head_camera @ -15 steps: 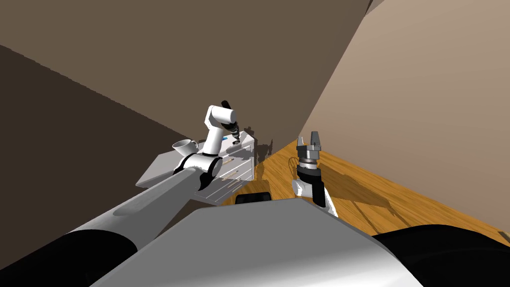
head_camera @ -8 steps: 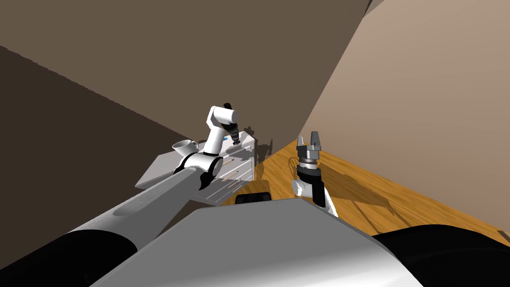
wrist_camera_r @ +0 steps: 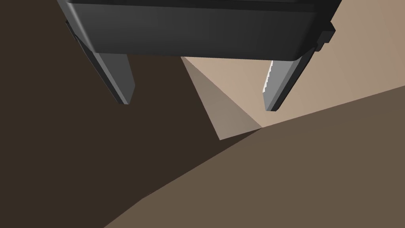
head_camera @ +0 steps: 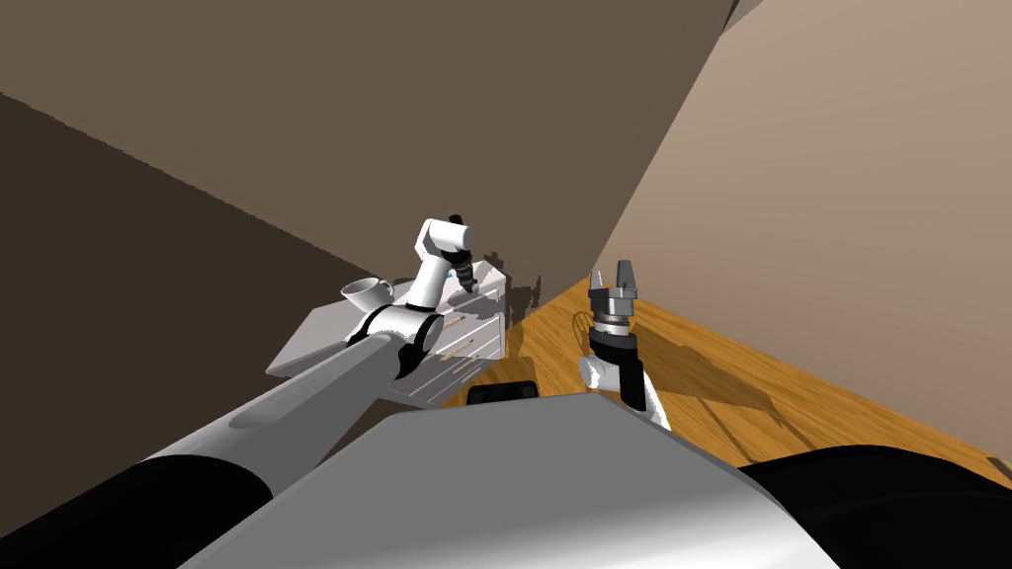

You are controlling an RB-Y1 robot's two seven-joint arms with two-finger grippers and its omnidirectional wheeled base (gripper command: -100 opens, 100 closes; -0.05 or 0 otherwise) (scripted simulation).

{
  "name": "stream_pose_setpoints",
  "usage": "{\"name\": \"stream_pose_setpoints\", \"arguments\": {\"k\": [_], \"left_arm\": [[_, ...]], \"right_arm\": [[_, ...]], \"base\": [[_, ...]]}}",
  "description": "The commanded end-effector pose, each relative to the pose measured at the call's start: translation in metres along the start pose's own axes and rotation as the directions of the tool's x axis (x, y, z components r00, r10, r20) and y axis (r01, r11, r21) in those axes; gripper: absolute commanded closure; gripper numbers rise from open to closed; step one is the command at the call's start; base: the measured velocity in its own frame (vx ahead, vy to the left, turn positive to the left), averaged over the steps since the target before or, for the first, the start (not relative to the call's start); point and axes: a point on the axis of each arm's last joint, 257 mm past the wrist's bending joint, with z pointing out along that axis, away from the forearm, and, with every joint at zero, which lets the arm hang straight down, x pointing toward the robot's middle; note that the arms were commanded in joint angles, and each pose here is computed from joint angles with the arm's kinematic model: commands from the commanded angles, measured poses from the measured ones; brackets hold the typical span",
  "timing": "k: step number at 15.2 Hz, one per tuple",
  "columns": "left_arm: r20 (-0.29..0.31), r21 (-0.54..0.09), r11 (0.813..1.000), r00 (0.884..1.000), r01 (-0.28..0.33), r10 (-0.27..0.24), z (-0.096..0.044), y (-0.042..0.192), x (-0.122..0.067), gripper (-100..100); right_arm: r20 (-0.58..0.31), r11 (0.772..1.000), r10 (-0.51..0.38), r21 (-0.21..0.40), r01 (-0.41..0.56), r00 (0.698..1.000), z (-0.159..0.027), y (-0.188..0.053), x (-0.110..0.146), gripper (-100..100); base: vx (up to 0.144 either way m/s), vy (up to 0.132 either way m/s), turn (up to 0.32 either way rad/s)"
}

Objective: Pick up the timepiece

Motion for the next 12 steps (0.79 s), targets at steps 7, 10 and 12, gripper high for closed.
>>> {"name": "stream_pose_setpoints", "arguments": {"k": [7, 10, 12], "left_arm": [[-0.001, 0.002, 1.0, 1.0, 0.0, 0.0, 0.01, -0.001, 0.001, 100], [-0.002, 0.003, 1.0, 1.0, -0.001, 0.001, -0.004, -0.001, 0.003, 100], [-0.003, 0.004, 1.0, 1.0, -0.001, 0.001, -0.004, -0.002, 0.003, 100]], "right_arm": [[0.0, 1.0, 0.0, 0.0, 0.0, 1.0, 0.0, 0.0, 0.0, 0], [0.0, 1.0, 0.0, 0.0, 0.0, 1.0, 0.0, 0.0, 0.0, 0], [0.0, 1.0, 0.0, 0.0, 0.0, 1.0, 0.0, 0.0, 0.0, 0]], "base": [[0.002, -0.005, -0.001], [-0.003, 0.007, 0.002], [-0.003, 0.01, 0.0]]}}
